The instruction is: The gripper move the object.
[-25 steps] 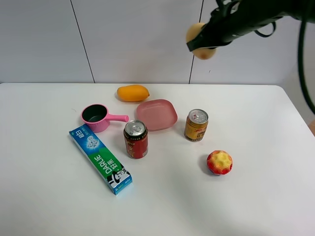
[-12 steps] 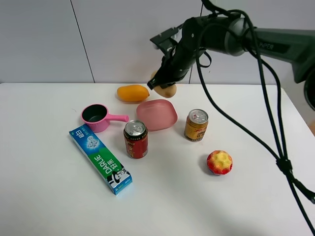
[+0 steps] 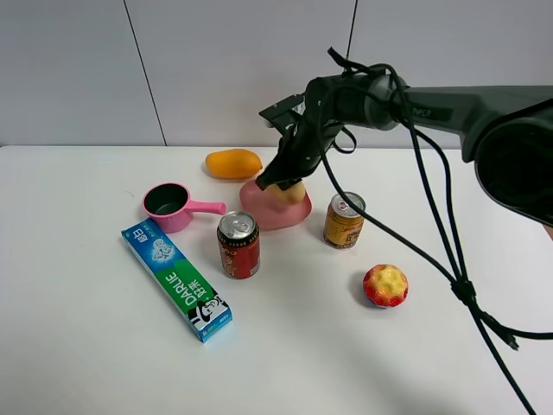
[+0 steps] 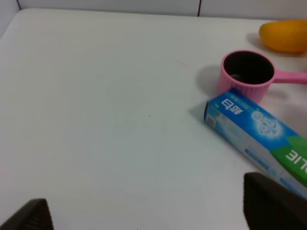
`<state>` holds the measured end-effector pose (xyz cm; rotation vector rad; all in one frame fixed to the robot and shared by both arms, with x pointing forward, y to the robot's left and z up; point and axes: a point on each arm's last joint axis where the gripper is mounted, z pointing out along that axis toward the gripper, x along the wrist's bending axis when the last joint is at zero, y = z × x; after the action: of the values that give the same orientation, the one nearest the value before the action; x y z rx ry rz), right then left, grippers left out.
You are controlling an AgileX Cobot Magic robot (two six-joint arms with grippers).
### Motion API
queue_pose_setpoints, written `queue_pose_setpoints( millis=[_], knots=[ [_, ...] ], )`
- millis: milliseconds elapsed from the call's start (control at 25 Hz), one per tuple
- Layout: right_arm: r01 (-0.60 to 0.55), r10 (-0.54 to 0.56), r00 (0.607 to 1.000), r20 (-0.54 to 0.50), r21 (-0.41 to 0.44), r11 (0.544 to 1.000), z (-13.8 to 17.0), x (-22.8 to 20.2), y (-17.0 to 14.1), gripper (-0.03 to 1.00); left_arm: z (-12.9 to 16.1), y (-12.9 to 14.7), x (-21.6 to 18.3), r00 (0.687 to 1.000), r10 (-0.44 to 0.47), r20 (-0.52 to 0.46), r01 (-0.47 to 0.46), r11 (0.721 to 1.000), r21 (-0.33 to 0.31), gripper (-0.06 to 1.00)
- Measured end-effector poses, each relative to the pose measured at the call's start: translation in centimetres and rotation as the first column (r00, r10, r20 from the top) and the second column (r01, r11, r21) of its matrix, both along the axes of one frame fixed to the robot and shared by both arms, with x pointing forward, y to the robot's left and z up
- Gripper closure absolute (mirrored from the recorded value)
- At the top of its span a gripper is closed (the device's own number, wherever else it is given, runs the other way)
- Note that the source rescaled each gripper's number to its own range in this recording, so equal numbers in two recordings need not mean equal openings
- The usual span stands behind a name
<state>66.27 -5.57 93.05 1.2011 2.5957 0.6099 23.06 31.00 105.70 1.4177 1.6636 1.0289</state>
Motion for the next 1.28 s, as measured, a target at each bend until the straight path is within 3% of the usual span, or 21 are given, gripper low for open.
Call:
queue_pose_setpoints(
  millis=[480,560,760,880,1000,1160,1280],
  knots=[
    [-0.023,0.023,1.000,-0.001,0.006,1.000,-2.7,0.0,1.3,0.95,0.0,0.0,0.0,1.000,0.000,0.000,0.000,1.000,0.000,-0.06],
    [-0.026,0.026,1.000,0.000,0.006,1.000,-2.7,-0.1,1.4,0.83,0.0,0.0,0.0,1.000,0.000,0.000,0.000,1.000,0.000,-0.06],
    [-0.030,0.030,1.000,-0.003,0.002,1.000,-2.7,-0.1,1.4,0.16,0.0,0.0,0.0,1.000,-0.001,0.000,0.001,1.000,-0.001,-0.06],
    [-0.031,0.031,0.999,0.007,0.008,0.999,-1.8,-0.2,1.3,0.01,0.0,0.0,0.0,1.000,-0.001,0.000,0.001,1.000,-0.001,-0.06],
    [-0.034,0.032,0.998,0.056,0.036,0.999,1.8,-0.5,1.1,-0.03,0.0,0.0,0.0,1.000,-0.001,0.000,0.001,1.000,-0.001,-0.06],
    [-0.046,0.024,0.976,0.214,0.100,0.994,10.4,-2.0,0.1,-0.03,0.0,0.0,0.0,1.000,-0.001,0.000,0.001,1.000,-0.001,-0.06],
    [-0.023,-0.028,0.934,0.355,0.139,0.990,17.4,-3.7,-2.1,-0.03,0.0,0.0,0.0,1.000,-0.001,0.000,0.001,1.000,-0.001,-0.06]
  ],
)
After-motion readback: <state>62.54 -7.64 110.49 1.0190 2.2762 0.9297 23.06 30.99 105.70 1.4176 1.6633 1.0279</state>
